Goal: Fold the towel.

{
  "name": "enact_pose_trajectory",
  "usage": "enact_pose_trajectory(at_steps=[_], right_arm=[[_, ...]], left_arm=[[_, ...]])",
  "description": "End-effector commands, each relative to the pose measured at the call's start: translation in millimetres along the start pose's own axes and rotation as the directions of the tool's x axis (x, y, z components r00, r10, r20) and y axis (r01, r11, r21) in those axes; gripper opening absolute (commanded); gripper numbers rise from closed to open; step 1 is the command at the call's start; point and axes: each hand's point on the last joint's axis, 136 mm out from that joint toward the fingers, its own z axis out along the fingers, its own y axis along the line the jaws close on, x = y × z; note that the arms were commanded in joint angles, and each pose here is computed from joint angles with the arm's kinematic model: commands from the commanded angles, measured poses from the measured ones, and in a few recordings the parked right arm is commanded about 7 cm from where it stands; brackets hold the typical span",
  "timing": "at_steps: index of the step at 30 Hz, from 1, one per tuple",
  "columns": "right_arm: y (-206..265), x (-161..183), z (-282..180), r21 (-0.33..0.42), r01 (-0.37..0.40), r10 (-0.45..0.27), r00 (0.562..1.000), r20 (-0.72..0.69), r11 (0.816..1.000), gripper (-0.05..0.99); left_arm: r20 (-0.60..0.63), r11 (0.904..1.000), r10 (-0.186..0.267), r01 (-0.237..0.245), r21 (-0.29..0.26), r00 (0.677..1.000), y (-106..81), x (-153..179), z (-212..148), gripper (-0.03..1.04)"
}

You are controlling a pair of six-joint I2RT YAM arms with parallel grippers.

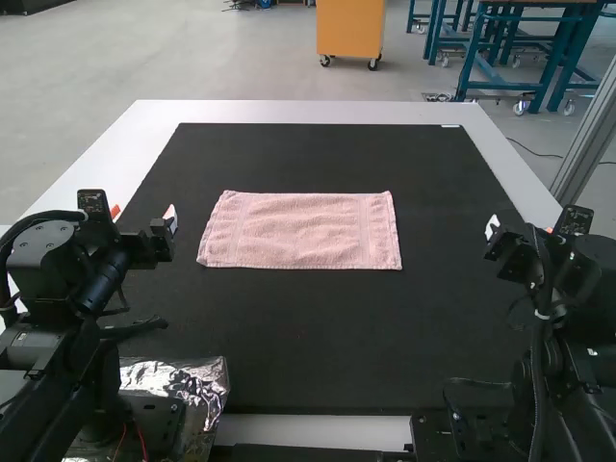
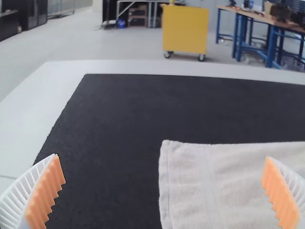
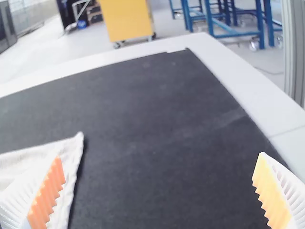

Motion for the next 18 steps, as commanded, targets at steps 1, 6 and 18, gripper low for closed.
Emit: enact_pose_trajectory(at_steps=[1, 6, 18], right_arm=[[-1, 4, 0, -0.001, 0.006, -0.006, 1.000, -0.007, 1.000, 0.91], [-1, 4, 0, -0.001, 0.006, -0.006, 1.000, -0.007, 1.000, 0.91], [16, 7, 0, -0.067, 0.018, -0.019, 1.000, -0.019, 0.998, 0.91]], left_arm=[[0.005, 0.9999, 0.008, -0.008, 0.014, 1.000, -2.7, 0, 0, 0.97], [0.005, 0.9999, 0.008, -0.008, 0.014, 1.000, -2.7, 0, 0, 0.97], [0.005, 0.9999, 0.008, -0.008, 0.014, 1.000, -2.7, 0, 0, 0.97]])
